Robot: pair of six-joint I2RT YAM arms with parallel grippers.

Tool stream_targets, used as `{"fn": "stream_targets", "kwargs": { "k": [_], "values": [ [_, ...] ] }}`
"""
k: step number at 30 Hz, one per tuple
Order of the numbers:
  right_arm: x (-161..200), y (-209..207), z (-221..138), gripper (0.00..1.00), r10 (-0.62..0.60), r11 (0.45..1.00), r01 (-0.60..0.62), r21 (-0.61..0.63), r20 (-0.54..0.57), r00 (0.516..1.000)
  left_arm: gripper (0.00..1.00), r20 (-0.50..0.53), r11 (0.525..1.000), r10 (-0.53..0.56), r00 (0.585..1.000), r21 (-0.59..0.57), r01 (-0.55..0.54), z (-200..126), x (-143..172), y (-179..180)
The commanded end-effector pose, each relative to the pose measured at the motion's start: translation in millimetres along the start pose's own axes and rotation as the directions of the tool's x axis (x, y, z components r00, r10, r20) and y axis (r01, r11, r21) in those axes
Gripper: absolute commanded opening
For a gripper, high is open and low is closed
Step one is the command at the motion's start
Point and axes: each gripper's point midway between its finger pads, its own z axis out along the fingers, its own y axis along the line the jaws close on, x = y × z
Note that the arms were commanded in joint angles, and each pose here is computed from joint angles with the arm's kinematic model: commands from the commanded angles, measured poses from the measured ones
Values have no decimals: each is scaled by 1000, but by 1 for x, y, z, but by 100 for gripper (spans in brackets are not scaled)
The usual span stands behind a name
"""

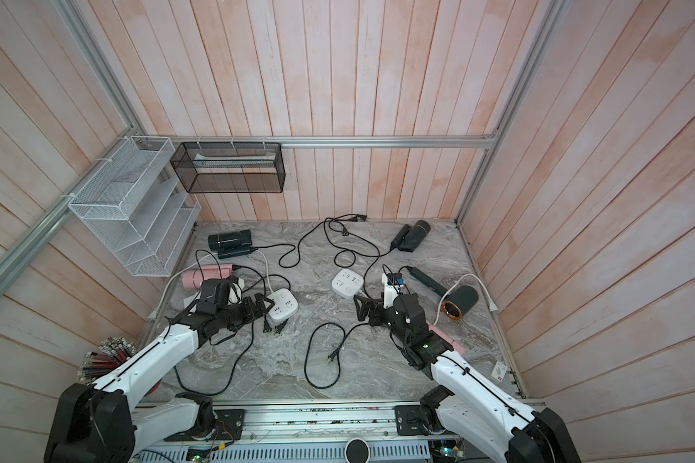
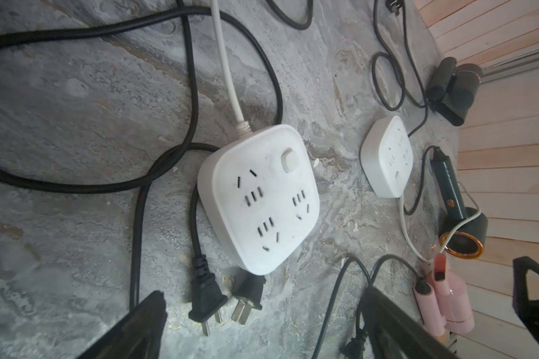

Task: Charge the blow dryers
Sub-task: Move the socket to the center of the board.

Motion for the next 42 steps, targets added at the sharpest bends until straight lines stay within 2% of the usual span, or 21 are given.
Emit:
{"fn": "stream_targets", "kwargs": {
  "k": [1, 3, 6, 10, 12, 18, 28, 32, 37, 42],
  "values": [
    [4, 7, 4, 99, -21, 1000, 20, -4, -21, 1000, 100, -18, 1000, -6, 1000, 12, 6, 6, 0, -3],
    [9, 13, 8, 99, -26, 999, 25, -26, -41, 999, 100, -25, 1000, -11, 1000, 25, 11, 9, 0, -5],
    [17, 36, 18, 100, -20, 993, 10, -122, -80, 997, 100, -45, 999, -25, 999, 39, 27, 16, 3, -5],
    [26, 73, 35, 88, -5, 972, -25, -232, -128, 992, 99, -37, 997, -36, 999, 70, 39, 19, 0, -10],
    [32, 88, 48, 83, -7, 969, -33, -245, -162, 987, 98, -29, 996, -43, 999, 73, 45, 19, -3, -12],
    [49, 126, 85, 78, -3, 956, -60, -286, -215, 977, 98, -23, 996, -61, 998, 67, 62, 22, -7, -11],
    [79, 137, 143, 65, 81, 954, -163, -252, -306, 949, 93, -7, 990, -112, 994, 85, 112, 26, -19, -6],
    [89, 139, 155, 64, 83, 952, -173, -252, -330, 940, 92, -5, 988, -121, 993, 95, 121, 28, -25, -1],
    [100, 139, 168, 57, 97, 950, -193, -246, -354, 930, 88, 22, 989, -111, 994, 100, 108, 27, -35, 7],
    [106, 141, 176, 54, 110, 945, -212, -251, -366, 924, 85, 2, 987, -97, 995, 131, 96, 34, -38, 6]
  ]
}}
